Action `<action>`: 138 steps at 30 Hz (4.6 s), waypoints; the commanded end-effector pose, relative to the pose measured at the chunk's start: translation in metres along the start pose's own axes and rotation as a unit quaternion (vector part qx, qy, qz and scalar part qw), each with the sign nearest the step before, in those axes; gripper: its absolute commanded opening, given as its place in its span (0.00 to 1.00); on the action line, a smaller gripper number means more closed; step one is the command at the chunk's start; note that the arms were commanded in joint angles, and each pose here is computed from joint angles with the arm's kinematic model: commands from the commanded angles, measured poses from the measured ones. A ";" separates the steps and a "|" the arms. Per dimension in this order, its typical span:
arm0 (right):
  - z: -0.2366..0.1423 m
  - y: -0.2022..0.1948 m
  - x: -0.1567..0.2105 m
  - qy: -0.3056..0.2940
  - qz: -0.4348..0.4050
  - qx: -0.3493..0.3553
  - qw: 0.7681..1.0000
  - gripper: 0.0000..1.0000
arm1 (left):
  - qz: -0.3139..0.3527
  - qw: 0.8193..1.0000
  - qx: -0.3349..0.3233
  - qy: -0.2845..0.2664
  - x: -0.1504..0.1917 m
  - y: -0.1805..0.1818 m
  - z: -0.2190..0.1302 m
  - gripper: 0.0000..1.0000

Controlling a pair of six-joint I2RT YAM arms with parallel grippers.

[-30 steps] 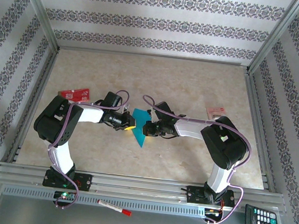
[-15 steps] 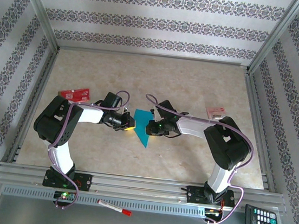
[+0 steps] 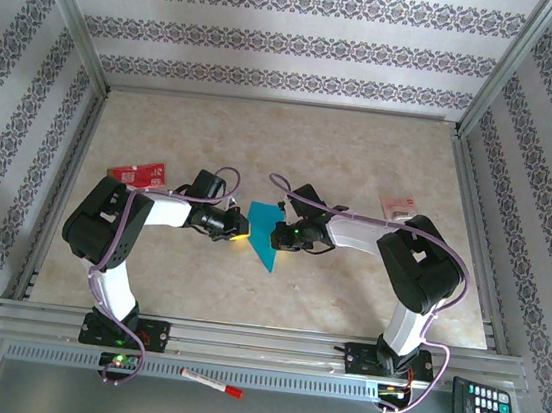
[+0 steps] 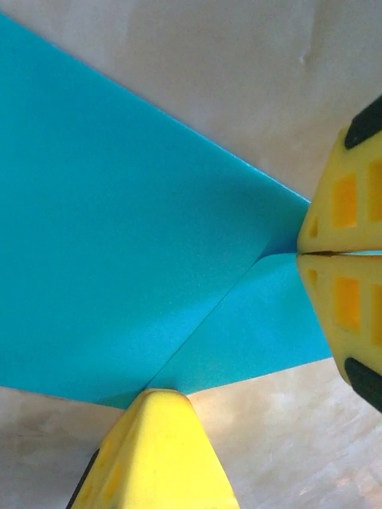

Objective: Fold a paper plane with a square sheet of paper (pick it up from the middle)
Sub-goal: Third fold the triangle at the center of the table.

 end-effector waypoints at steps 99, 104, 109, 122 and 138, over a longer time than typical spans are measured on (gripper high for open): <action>0.009 -0.021 0.098 0.089 -0.001 0.031 0.996 0.00 | -0.007 0.994 -0.075 0.081 0.035 0.021 0.028 0.12; 0.010 -0.019 0.094 0.079 0.000 0.035 0.996 0.00 | -0.001 0.995 -0.062 0.073 0.030 0.014 0.023 0.11; 0.012 -0.016 0.085 0.067 0.006 0.029 0.997 0.00 | 0.015 1.000 0.004 0.026 0.015 -0.025 0.003 0.14; 0.013 -0.016 0.081 0.063 0.006 0.027 0.998 0.00 | 0.011 0.997 0.055 0.056 0.018 -0.043 0.028 0.14; 0.013 -0.023 0.092 0.107 0.044 0.001 0.993 0.00 | -0.012 0.984 -0.107 0.141 0.055 0.014 0.040 0.00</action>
Point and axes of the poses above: each hand's point on the last joint's axis, 136 mm out from that joint toward the fingers, its own z axis out along the fingers, its own y axis along the line the jaws close on, x = y × z, the point moved 8 cm from there along -z, back along the fingers, and after that the axes turned 14 degrees about z, right-handed, at the moved point
